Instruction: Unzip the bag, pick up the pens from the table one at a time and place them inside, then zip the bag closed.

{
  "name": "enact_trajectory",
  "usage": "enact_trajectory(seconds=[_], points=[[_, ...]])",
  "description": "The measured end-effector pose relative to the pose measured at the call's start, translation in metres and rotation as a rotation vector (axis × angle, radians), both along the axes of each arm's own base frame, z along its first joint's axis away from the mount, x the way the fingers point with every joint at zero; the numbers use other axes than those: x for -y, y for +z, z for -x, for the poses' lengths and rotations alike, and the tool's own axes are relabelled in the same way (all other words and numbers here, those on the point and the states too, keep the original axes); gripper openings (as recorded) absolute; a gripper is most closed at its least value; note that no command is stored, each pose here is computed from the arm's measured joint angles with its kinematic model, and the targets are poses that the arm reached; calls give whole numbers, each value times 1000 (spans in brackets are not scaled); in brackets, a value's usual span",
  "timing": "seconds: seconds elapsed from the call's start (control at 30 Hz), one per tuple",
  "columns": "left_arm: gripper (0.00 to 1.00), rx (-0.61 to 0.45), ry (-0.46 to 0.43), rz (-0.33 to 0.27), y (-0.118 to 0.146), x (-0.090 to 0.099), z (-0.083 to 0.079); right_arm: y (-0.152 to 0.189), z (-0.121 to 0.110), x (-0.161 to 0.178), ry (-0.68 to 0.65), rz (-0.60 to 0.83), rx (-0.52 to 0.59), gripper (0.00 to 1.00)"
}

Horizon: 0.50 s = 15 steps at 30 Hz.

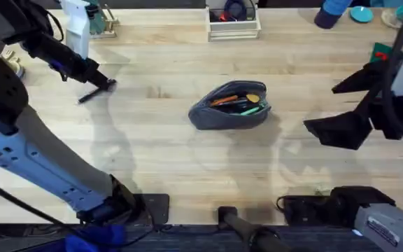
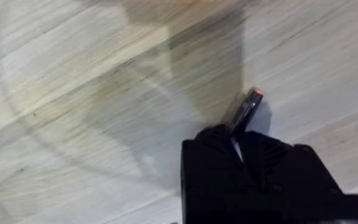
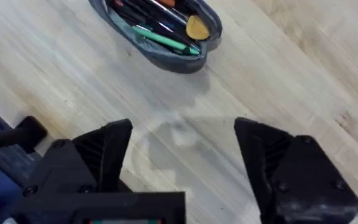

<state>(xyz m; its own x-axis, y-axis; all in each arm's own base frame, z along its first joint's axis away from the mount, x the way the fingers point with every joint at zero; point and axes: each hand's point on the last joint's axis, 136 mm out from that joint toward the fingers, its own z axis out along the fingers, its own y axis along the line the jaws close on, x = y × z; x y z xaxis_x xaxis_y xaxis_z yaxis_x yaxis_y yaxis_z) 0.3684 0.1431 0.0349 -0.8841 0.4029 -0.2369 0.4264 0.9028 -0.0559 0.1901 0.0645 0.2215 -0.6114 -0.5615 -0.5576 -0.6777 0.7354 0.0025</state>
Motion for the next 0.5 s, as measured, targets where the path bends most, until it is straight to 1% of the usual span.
enact_trajectory(seconds=[0.3, 0.43, 0.5], points=[[42, -14, 67, 6, 1, 0, 0, 0, 0, 0, 0, 0, 0, 998], [42, -43, 94, -14, 3, 2, 1, 0, 0, 0, 0, 0, 0, 998], [42, -72, 114, -11, 3, 7, 4, 0, 0, 0, 0, 0, 0, 996]])
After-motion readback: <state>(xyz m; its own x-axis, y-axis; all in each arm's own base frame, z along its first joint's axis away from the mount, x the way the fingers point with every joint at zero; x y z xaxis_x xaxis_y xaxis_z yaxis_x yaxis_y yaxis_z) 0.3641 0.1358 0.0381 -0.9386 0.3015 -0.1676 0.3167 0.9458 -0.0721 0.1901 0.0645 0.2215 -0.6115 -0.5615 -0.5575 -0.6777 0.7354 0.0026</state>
